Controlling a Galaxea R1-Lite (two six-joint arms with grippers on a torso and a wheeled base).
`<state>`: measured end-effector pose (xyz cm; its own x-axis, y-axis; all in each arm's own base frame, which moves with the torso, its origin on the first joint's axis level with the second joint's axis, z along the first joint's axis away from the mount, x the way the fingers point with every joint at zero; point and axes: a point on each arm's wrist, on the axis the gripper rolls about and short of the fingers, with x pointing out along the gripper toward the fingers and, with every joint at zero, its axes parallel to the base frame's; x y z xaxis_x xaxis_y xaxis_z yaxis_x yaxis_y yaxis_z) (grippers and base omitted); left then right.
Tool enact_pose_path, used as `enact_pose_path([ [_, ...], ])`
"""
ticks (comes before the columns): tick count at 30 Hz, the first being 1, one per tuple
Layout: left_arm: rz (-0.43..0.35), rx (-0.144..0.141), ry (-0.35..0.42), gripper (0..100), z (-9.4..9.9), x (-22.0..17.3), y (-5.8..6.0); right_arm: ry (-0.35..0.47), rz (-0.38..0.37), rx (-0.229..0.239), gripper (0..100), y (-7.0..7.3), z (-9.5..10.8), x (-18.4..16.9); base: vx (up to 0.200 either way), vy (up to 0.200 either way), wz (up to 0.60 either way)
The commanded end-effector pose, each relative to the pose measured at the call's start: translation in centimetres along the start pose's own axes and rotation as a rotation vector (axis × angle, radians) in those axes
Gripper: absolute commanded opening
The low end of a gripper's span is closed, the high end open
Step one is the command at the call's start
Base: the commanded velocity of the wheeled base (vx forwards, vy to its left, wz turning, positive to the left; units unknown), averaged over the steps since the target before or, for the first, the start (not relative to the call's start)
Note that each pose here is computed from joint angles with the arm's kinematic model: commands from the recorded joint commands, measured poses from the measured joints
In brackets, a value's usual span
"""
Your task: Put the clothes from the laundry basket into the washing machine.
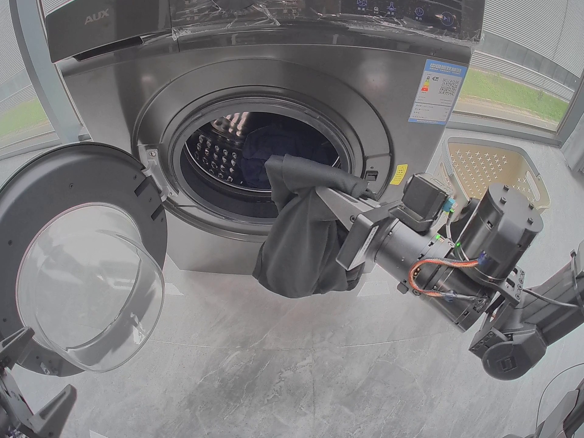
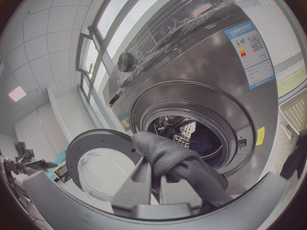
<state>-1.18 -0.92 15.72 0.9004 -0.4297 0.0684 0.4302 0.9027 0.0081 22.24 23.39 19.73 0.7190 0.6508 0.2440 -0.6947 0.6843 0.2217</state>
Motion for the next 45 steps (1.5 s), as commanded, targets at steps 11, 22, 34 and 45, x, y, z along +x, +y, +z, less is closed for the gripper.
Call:
enact_pose_path([
  [11,-0.396,-0.189,0.421,100,-1.7,12.4,2.3,-0.056,0.060,0.043,0,0.4,-0.5,3.0,0.000,0.000,0.00],
  [22,-0.455,-0.210,0.513,100,-3.8,19.3,2.2,-0.102,0.055,0.049,0,0.4,0.2,3.9,0.000,0.000,0.00],
  [34,-0.445,-0.213,0.553,100,-6.5,24.2,2.4,-0.077,0.052,0.050,0,0.6,-0.4,3.5,0.000,0.000,0.00],
  [45,-0.377,-0.211,0.575,100,-8.7,28.1,3.0,-0.059,0.055,0.051,0,0.7,-0.8,2.9,0.000,0.000,0.00],
])
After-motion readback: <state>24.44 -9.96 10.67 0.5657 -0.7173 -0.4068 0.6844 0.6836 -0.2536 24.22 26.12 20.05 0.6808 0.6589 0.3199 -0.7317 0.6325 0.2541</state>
